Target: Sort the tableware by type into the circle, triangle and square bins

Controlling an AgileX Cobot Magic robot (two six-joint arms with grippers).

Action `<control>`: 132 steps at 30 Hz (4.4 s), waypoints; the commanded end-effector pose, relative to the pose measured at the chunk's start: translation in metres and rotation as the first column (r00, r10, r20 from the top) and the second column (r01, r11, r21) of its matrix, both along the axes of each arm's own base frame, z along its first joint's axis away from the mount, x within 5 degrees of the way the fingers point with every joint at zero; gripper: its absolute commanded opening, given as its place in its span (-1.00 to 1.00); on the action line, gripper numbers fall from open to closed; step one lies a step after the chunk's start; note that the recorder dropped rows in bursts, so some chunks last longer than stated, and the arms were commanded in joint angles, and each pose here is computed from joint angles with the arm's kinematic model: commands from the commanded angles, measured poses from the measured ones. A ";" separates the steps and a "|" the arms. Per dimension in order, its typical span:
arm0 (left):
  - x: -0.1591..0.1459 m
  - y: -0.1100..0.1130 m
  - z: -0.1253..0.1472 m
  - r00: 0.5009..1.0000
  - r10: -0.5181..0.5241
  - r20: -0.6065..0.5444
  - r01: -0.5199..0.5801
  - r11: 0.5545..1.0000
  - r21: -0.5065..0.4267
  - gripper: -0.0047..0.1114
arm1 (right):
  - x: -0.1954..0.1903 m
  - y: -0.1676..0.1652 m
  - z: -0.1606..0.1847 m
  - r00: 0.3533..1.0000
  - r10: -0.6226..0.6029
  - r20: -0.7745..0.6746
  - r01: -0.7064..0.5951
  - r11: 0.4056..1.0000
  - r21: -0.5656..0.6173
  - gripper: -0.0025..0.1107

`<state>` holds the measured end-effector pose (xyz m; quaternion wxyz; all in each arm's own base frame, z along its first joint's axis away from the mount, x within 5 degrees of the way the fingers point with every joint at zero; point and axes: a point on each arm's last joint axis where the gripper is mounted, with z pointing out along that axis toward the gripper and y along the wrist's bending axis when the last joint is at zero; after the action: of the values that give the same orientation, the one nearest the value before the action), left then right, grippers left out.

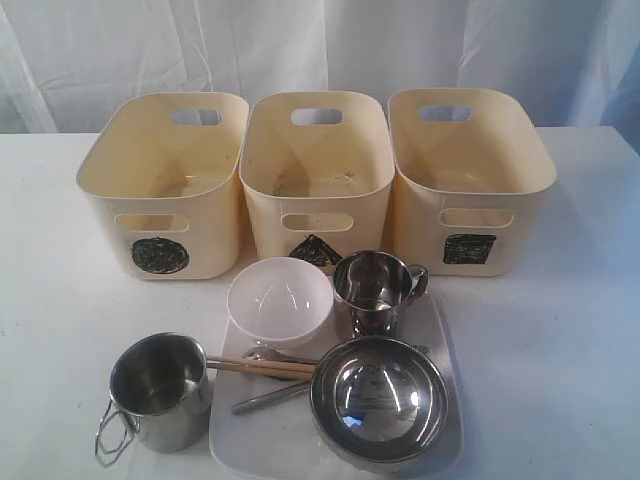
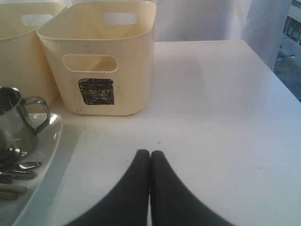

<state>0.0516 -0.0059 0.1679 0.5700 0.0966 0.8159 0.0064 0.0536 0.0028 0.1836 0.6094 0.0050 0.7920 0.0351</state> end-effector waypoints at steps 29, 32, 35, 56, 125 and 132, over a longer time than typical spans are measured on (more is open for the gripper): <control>0.006 0.000 0.028 0.957 0.122 0.264 -0.010 0.922 -0.387 -0.92 | 0.001 0.000 0.005 0.997 -0.001 0.079 0.000 1.000 0.005 -0.96; 0.006 0.000 0.033 0.946 0.159 0.283 0.005 0.864 -0.503 -0.92 | 0.001 0.000 0.005 0.997 -0.001 0.079 0.000 1.000 0.005 -0.96; 0.005 0.000 0.037 0.936 0.181 0.303 0.026 0.822 -0.569 -0.92 | 0.001 0.000 0.005 0.997 -0.001 0.079 0.000 1.000 0.005 -0.96; 0.004 0.000 0.050 0.912 0.109 0.396 0.033 0.941 -0.336 -0.92 | 0.001 0.000 0.006 0.997 -0.003 0.081 0.003 1.000 0.005 -0.96; 0.101 -0.028 0.031 0.977 -0.209 -0.048 0.208 0.978 -0.016 0.29 | 0.001 0.000 0.006 0.997 -0.003 0.081 0.003 1.000 0.005 -0.96; 0.109 -0.034 0.022 0.965 -0.253 -0.068 0.249 0.967 -0.057 0.24 | 0.001 0.000 0.006 0.997 -0.003 0.081 0.003 1.000 0.005 -0.96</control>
<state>0.1574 -0.0367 0.1931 0.5432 0.1847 0.8157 -0.0740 0.0550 0.0028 0.1897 0.6361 0.0049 0.7708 0.0366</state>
